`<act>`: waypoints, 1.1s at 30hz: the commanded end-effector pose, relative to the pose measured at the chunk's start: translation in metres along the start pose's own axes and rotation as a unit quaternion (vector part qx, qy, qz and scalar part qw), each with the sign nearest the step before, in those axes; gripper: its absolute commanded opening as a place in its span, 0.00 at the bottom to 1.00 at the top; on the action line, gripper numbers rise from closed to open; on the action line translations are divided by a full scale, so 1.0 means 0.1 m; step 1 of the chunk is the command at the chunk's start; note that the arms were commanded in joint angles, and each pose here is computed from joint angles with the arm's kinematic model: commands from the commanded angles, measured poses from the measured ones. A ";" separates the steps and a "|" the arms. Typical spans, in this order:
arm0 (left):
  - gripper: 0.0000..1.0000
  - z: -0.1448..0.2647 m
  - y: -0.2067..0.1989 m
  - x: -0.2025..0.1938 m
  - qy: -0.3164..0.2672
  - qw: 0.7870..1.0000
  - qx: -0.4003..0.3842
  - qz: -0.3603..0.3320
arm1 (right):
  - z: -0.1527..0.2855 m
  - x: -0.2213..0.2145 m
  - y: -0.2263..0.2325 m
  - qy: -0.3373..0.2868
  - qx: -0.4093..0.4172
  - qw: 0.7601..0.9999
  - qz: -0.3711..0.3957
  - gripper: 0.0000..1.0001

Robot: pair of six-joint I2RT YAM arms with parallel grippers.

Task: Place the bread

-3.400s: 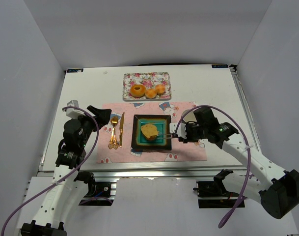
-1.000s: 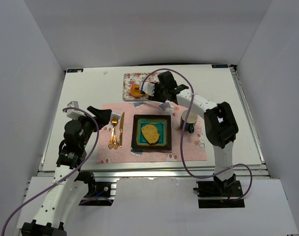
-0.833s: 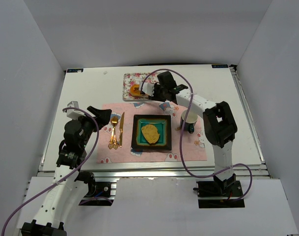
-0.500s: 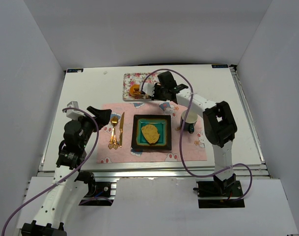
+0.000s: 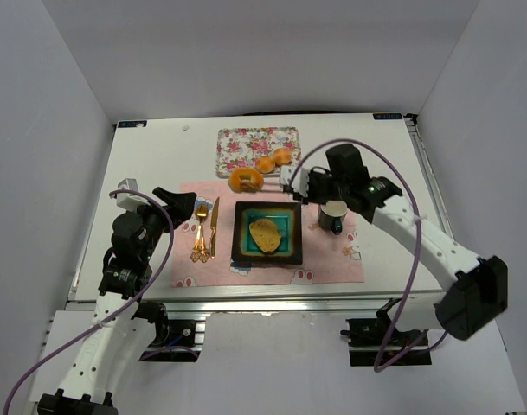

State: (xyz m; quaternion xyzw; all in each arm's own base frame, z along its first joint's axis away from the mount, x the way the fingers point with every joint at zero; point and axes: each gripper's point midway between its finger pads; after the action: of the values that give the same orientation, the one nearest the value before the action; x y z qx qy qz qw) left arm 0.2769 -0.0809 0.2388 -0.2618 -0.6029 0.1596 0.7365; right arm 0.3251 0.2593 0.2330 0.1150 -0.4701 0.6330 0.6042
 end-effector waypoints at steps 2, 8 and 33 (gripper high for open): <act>0.98 0.01 0.01 0.02 -0.006 1.000 0.003 -0.001 | 0.20 -0.36 0.70 0.032 0.079 0.996 -0.028 0.09; 0.98 -0.01 0.00 0.00 -0.004 1.000 -0.002 0.003 | 0.34 -0.65 0.99 0.055 0.080 0.995 -0.035 0.21; 0.98 -0.01 -0.01 0.02 -0.007 1.000 -0.004 0.007 | 0.48 -0.19 0.45 -0.003 -0.006 0.994 -0.106 0.38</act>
State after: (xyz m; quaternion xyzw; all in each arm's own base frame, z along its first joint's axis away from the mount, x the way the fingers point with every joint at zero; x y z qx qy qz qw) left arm 0.2763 -0.0812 0.2388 -0.2659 -0.6029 0.1632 0.7343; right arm 0.2334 0.2110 0.1875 0.1718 -0.3996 0.6176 0.6552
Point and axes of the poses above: each gripper's point midway between its finger pads, its own z axis back along the fingers, its own y axis along the line the jaws close on, x = y × z, and after that the axes turned 7 degrees about -z, right-handed
